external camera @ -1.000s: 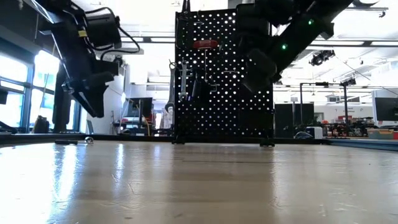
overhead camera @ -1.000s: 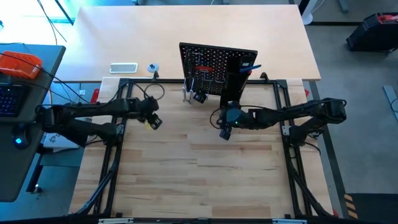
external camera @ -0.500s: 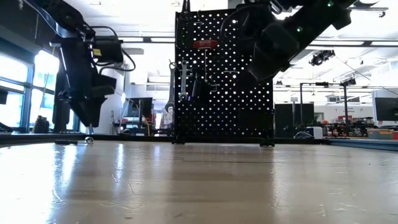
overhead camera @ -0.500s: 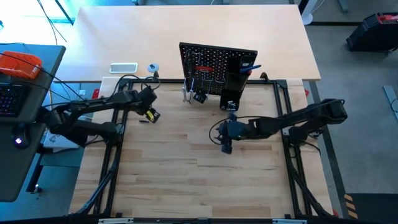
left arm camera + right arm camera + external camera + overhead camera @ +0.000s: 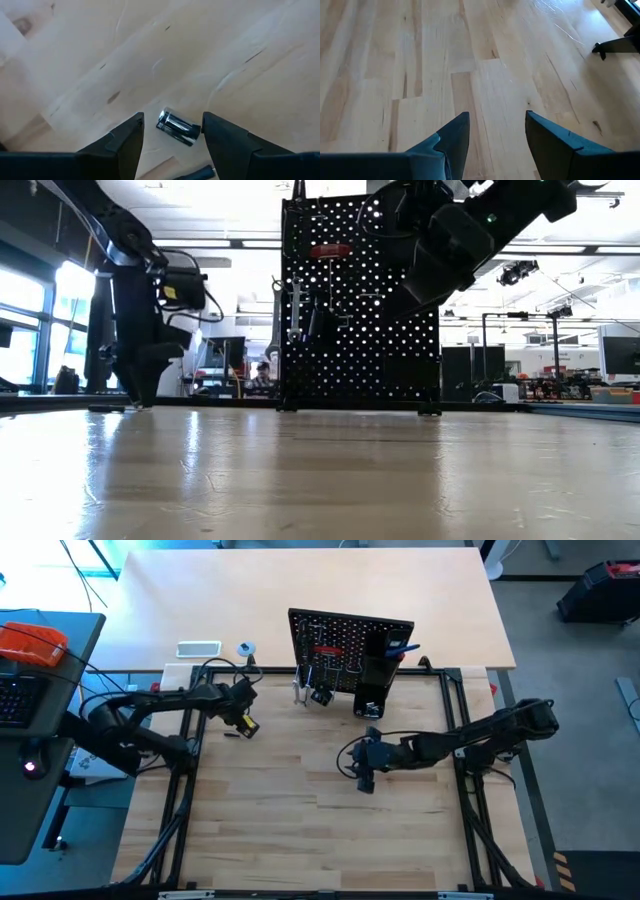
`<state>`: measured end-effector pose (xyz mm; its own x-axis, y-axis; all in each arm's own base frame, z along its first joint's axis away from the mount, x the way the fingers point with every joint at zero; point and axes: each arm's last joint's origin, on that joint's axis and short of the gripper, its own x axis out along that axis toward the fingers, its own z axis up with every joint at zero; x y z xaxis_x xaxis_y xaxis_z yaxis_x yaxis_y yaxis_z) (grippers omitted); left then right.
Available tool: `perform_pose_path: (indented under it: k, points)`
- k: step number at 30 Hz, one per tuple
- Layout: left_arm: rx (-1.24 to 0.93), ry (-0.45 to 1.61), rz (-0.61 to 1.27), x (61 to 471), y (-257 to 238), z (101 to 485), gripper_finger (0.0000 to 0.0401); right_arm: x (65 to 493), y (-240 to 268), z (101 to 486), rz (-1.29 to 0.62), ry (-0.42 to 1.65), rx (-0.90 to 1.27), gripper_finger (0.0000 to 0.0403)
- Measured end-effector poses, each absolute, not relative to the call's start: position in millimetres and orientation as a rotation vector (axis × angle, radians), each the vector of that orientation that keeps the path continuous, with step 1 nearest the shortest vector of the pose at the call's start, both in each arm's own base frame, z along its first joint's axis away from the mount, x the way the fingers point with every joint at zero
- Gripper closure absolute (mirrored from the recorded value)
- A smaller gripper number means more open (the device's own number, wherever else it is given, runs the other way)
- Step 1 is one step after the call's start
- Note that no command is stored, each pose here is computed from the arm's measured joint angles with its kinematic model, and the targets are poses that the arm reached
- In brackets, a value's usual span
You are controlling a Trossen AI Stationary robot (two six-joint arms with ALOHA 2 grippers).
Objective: Hang tools onto peg board
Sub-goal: Put the socket into the bottom black bin on the peg board
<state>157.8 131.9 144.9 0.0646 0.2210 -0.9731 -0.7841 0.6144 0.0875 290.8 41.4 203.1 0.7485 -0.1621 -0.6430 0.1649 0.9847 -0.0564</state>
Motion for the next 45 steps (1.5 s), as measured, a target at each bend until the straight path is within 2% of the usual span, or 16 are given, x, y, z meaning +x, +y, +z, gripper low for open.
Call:
perform_pose_path:
  k: [9, 18, 31, 45]
  points:
    - [-0.535, 1.333, 0.745, 161, 134, 137, 0.0211, 291, 42, 203, -0.184, 0.703, 0.001, 0.0218]
    - [-0.524, 1.337, 0.720, 161, 134, 137, 0.0289, 291, 41, 203, -0.200, 0.698, -0.006, 0.0218]
    - [-0.540, 1.305, 0.665, 167, 134, 140, 0.0288, 290, 41, 203, -0.221, 0.697, -0.014, 0.0218]
    - [-0.455, 1.116, 0.499, 209, 123, 168, 0.0289, 279, 38, 193, -0.326, 0.830, 0.013, 0.0218]
